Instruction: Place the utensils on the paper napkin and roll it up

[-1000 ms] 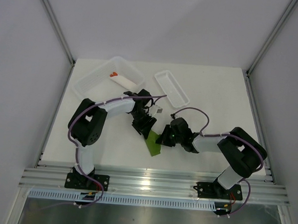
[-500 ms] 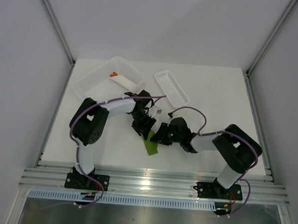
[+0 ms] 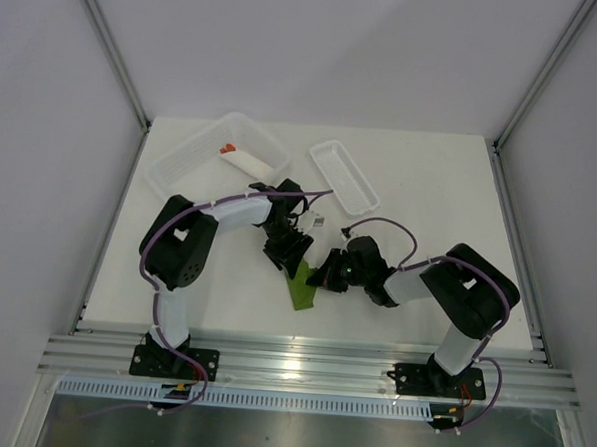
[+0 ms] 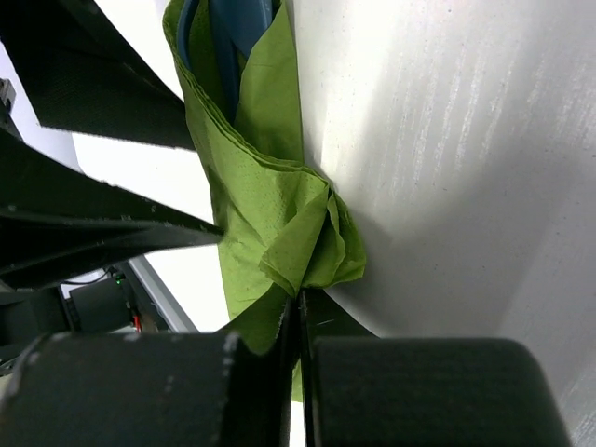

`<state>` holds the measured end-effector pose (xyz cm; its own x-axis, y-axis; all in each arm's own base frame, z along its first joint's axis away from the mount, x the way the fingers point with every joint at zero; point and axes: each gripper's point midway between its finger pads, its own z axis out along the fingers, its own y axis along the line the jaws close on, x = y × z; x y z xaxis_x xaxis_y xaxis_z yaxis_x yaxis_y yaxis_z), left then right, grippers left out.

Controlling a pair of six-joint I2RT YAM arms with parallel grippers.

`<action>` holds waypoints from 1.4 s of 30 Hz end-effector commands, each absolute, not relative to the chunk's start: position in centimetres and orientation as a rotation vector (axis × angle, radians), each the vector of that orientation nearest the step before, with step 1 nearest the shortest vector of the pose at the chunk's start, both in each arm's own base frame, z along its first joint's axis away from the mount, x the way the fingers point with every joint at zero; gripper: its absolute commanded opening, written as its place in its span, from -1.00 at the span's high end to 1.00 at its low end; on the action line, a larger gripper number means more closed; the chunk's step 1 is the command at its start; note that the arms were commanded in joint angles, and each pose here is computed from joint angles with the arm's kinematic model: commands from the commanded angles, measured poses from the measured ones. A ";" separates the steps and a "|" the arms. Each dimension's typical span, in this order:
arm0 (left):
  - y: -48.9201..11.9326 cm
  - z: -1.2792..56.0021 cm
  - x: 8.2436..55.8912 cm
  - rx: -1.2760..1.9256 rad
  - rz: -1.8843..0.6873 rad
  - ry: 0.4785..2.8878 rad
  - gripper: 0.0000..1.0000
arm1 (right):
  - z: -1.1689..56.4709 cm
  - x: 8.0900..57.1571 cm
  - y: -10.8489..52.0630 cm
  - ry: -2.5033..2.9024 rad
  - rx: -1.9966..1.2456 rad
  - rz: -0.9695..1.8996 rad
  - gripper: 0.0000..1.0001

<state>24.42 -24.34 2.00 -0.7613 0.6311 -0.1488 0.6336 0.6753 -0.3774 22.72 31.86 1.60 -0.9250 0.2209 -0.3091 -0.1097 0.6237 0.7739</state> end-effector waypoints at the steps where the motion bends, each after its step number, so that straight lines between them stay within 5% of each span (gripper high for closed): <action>1: -24.0 3.5 26.5 1.090 -0.606 2.798 -0.09 | 0.2 22.2 31.0 2.516 0.116 1.192 1.00; 17: -20.6 13.8 32.5 0.980 -0.557 2.615 -0.12 | 7.1 24.7 32.6 2.341 0.024 1.255 1.00; 42: -20.6 13.1 31.6 0.984 -0.589 2.633 -0.11 | 9.6 26.2 32.5 2.278 -0.013 1.241 1.00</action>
<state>31.97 -20.50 11.56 -0.7579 0.5569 -0.3398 0.6470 0.7080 -0.2831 24.89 32.19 7.28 -0.8873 0.2215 -0.4045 -0.2024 0.6012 0.7731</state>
